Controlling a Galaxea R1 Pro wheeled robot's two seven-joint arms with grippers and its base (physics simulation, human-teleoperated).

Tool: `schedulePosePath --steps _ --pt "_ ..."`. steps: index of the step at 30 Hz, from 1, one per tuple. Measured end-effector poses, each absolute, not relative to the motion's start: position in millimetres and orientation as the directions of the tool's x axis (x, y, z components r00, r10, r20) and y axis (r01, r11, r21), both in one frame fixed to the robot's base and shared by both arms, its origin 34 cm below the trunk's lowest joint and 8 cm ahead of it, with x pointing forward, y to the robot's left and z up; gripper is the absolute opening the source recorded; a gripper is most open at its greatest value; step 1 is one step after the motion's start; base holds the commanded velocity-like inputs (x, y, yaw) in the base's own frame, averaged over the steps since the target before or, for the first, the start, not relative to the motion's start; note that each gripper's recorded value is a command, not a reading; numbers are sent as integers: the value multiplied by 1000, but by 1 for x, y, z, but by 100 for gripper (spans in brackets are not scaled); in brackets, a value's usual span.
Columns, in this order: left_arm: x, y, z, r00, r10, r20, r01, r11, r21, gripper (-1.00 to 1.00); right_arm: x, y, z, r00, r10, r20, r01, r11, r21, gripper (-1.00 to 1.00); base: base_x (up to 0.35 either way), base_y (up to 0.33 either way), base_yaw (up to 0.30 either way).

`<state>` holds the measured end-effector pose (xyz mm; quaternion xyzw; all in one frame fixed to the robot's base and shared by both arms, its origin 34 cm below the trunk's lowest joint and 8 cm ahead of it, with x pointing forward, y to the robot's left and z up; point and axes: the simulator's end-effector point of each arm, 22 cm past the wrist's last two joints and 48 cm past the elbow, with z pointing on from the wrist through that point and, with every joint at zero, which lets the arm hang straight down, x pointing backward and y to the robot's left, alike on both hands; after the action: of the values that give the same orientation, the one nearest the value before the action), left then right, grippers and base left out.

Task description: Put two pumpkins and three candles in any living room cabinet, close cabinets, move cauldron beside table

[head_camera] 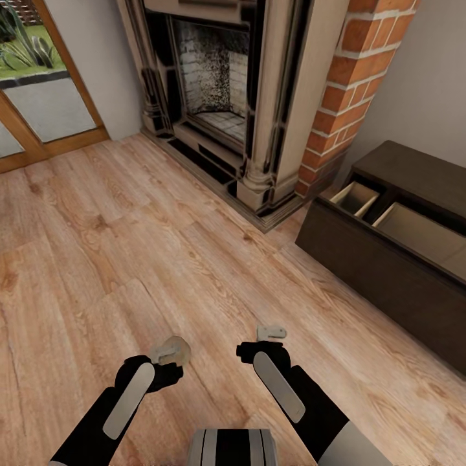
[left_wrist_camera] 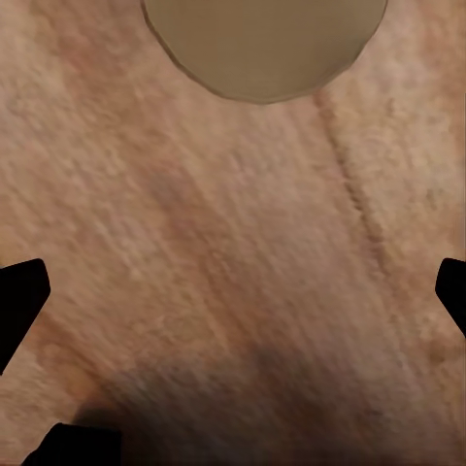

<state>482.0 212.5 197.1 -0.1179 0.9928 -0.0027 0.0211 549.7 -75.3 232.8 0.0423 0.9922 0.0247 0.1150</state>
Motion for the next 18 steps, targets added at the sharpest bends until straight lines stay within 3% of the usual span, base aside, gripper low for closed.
schedulePosePath --steps 6,18 --pt "482 209 197 -972 -233 -41 -232 973 -15 100 550 -75 233 -970 89 -227 78 995 58 100 16 0 0" --pt "482 212 197 -972 -231 -42 -231 973 -12 100 550 -75 233 -970 89 -228 78 995 59 100 128 0 0"
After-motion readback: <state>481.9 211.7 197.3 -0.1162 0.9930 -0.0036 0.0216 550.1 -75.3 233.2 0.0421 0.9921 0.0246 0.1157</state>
